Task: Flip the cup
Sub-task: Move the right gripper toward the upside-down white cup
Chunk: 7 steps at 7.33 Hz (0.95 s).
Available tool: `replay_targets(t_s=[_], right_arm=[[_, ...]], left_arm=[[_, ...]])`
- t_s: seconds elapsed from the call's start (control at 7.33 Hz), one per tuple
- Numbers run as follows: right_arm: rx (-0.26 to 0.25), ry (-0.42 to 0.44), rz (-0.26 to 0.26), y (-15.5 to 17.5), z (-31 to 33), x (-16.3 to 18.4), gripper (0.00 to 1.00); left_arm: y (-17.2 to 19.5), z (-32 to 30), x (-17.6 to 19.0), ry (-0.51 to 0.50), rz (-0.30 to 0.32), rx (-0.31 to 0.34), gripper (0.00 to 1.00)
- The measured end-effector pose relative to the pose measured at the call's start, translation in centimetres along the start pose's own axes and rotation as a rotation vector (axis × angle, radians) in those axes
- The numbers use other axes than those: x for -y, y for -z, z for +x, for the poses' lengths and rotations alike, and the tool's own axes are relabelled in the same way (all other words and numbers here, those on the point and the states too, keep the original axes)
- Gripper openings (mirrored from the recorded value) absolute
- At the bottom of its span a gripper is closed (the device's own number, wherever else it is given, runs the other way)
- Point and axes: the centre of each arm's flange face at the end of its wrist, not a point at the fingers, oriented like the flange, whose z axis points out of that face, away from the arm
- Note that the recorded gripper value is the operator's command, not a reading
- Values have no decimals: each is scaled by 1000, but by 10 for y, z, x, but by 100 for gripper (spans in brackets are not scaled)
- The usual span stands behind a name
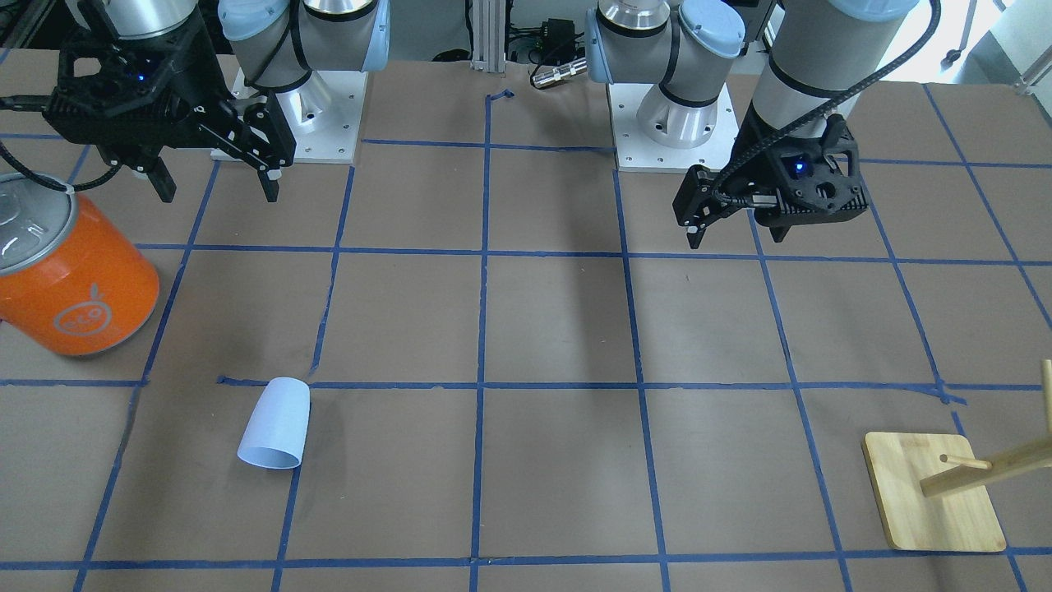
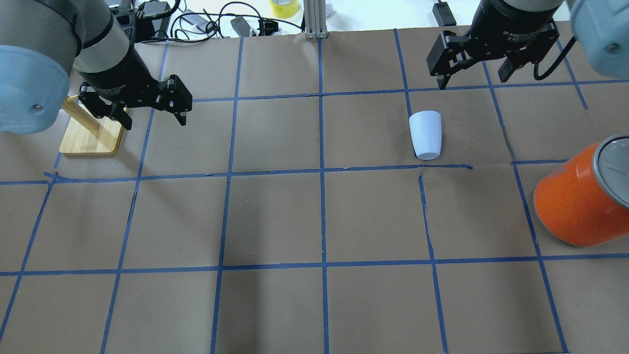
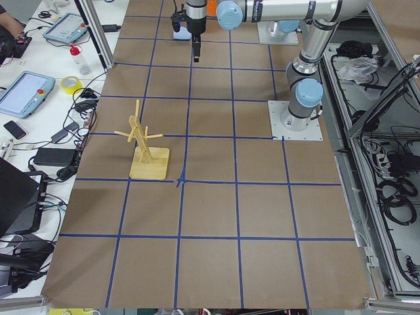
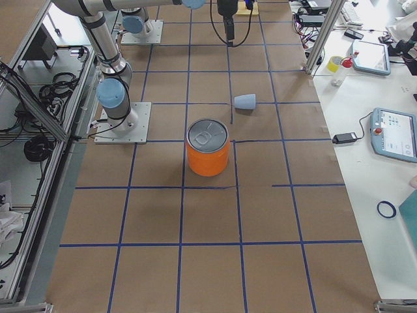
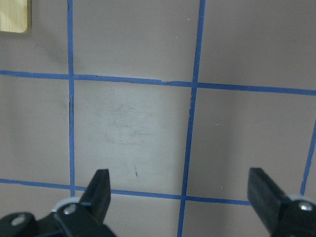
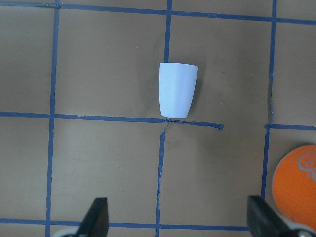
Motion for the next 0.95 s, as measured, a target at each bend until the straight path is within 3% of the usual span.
replay_targets(t_s=[0.68, 0.95], right_arm=[[-1, -13, -7, -10, 0, 6, 100], [-6, -35, 2, -76, 11, 61, 100]], left_arm=[[0, 1, 0, 1, 0, 0, 100], [0, 1, 0, 0, 0, 0, 100]])
